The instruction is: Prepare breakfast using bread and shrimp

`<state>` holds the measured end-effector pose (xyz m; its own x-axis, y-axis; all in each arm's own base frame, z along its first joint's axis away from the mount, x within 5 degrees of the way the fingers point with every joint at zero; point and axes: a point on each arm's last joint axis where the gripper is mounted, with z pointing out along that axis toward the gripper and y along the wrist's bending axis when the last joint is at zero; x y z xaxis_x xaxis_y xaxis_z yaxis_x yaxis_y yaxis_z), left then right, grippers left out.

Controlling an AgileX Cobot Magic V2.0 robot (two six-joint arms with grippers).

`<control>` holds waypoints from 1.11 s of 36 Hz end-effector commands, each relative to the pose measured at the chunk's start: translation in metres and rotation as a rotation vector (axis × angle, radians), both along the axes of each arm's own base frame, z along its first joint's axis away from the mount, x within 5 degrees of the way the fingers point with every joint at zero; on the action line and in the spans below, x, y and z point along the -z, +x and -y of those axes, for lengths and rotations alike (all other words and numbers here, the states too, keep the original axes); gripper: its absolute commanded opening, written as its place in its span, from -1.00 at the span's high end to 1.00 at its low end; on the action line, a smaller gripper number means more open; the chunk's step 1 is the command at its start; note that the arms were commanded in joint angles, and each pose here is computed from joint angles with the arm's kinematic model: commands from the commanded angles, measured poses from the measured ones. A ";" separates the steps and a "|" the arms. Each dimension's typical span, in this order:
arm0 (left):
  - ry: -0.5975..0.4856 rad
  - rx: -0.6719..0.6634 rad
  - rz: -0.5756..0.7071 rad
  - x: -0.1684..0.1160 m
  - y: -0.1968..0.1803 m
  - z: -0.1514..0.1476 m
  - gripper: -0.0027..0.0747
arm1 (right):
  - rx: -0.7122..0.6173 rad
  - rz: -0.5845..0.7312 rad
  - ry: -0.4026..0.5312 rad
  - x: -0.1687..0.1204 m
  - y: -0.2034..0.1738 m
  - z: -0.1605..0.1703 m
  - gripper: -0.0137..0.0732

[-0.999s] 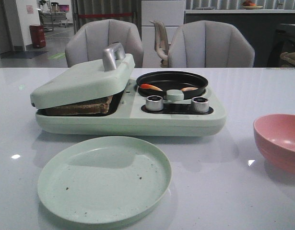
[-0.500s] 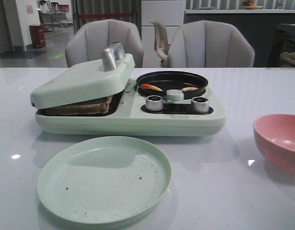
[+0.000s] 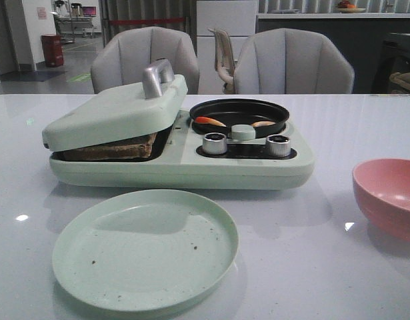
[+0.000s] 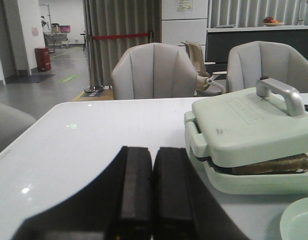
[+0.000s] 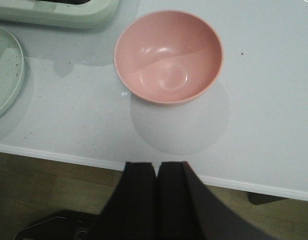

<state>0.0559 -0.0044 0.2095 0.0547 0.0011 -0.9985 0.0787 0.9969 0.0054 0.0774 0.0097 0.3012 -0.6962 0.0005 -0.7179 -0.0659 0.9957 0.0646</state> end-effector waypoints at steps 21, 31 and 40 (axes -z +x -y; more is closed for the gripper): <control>-0.019 0.021 0.109 -0.008 -0.003 0.001 0.67 | -0.004 0.086 0.006 -0.012 0.004 0.000 0.61; -0.019 0.021 0.109 -0.008 -0.003 0.001 0.67 | -0.002 0.106 0.000 -0.014 -0.001 0.001 0.61; -0.019 0.021 0.109 -0.008 -0.003 0.001 0.67 | 0.042 0.411 -0.075 -0.010 -0.015 0.009 0.61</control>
<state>0.0559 -0.0048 0.2095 0.0550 0.0006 -0.9985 0.0869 0.9962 0.0054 0.0631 0.0032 0.3004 -0.5422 -0.0186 -0.8401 -0.0473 0.9988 0.0084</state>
